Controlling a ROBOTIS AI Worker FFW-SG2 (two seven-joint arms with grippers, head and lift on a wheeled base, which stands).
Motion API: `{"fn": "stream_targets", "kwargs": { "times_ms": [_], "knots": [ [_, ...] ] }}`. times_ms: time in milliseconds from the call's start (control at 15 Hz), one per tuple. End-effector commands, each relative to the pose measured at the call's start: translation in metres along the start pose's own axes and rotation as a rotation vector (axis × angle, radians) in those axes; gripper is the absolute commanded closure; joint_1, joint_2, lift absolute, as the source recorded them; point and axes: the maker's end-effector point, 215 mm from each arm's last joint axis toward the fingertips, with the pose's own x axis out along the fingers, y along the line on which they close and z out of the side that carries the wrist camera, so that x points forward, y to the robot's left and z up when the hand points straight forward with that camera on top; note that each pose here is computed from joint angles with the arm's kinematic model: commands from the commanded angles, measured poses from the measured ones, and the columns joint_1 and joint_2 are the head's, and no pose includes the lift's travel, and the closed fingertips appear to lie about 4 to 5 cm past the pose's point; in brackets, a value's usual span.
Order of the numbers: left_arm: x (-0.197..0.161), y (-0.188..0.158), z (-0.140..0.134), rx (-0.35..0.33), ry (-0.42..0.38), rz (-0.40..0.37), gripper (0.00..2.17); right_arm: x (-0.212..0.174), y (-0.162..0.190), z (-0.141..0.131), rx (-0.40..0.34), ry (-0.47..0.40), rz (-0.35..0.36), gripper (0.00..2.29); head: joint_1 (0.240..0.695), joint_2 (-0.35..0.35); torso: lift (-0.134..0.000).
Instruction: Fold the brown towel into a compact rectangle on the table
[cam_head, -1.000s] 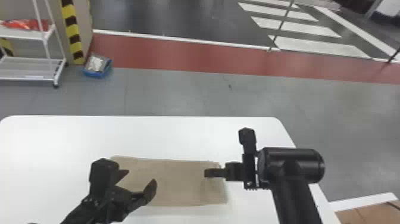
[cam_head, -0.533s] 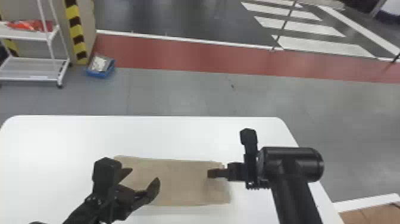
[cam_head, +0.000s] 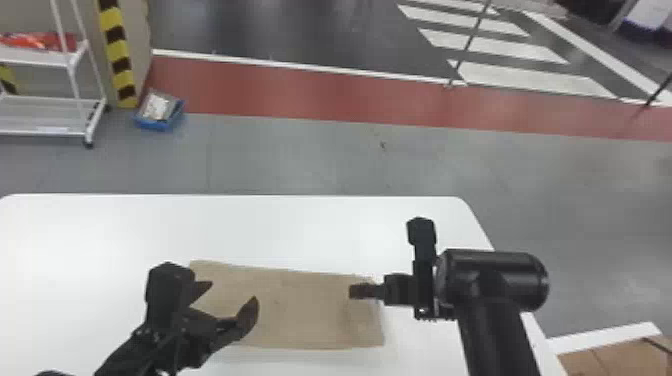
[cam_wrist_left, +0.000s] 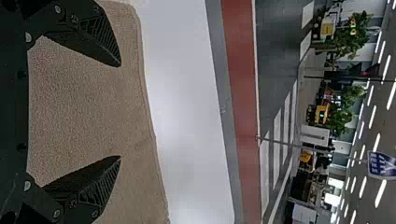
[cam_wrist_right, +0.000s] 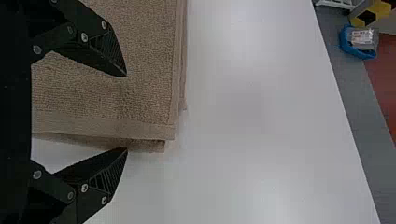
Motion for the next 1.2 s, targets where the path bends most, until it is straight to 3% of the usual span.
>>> {"fn": "stream_targets", "kwargs": {
  "times_ms": [0,400,1133],
  "knots": [
    [0.002,0.001,-0.001,0.0,0.003,0.001,0.21,-0.013,0.004,0.004,0.025,-0.022,0.023,0.37,0.695,-0.279,0.0],
    [0.005,0.002,0.001,0.002,0.004,-0.002,0.21,-0.03,-0.016,-0.024,0.098,0.044,-0.005,0.38,0.695,-0.293,0.0],
    [0.007,-0.003,0.001,0.009,0.004,-0.011,0.21,-0.013,-0.018,-0.01,0.039,0.064,-0.053,0.38,0.695,-0.312,0.0]
  ]
}}
